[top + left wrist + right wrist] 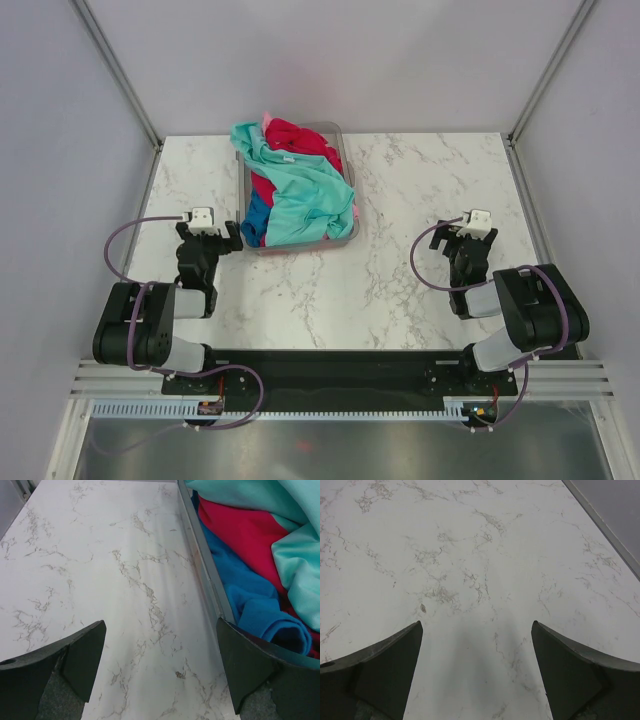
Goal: Fold and stack the t-shirts
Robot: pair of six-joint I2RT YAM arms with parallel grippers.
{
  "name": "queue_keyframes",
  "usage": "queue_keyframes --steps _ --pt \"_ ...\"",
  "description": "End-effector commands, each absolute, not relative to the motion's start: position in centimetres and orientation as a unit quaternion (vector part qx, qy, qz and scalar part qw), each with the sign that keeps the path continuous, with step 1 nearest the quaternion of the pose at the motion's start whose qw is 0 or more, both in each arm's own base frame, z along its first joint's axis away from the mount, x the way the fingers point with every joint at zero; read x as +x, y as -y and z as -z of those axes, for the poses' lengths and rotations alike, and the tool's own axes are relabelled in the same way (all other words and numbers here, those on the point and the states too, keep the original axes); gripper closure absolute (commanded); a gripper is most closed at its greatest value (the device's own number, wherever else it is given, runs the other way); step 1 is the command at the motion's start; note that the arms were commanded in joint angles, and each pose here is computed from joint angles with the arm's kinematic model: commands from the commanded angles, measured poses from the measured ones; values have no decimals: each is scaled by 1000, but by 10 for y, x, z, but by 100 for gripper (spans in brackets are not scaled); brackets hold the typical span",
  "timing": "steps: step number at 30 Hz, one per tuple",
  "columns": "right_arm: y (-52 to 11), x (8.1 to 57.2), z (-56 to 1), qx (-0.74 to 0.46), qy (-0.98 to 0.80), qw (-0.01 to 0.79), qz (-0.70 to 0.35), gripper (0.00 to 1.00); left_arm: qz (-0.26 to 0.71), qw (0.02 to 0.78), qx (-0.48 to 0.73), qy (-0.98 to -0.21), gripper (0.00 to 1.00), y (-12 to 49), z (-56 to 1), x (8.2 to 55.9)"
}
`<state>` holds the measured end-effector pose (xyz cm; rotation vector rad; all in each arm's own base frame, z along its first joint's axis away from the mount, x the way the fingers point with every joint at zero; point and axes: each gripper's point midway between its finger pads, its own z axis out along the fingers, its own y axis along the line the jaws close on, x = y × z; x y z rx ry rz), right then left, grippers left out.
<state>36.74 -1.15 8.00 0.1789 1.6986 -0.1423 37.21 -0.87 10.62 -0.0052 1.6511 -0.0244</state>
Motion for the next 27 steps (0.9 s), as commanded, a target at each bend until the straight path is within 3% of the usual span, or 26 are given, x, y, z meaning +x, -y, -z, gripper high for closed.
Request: queue_keyframes --steps 1,9,11,12,16,17,18,20,21,23,27 --pt "11 373 -94 84 -732 674 55 2 19 676 33 -736 0 20 -104 371" --pt "10 374 -96 85 -729 677 53 2 20 677 34 -735 0 20 -105 371" --pt "6 375 -123 76 -708 700 52 2 20 677 35 -735 0 21 -105 371" --pt "3 369 -107 59 -744 662 65 2 20 677 34 -735 0 20 -105 371" --pt "-36 368 -162 28 -769 639 11 2 20 676 34 -735 0 20 -104 371" --pt "-51 368 -210 31 -747 664 -23 2 19 676 35 -735 0 20 -104 371" --pt "-65 355 -203 42 -776 625 -64 2 20 677 34 -735 0 20 -105 371" --pt "-83 340 -231 58 -770 621 -132 2 25 677 30 -735 0 15 -105 371" --pt "-89 333 -228 134 -769 596 -190 2 42 675 45 -735 0 22 -104 370" --pt "-87 312 -192 198 -801 529 -201 2 44 676 47 -734 1 22 -105 371" --pt "-110 279 -160 152 -850 444 -239 13 46 675 49 -734 0 23 -105 371"
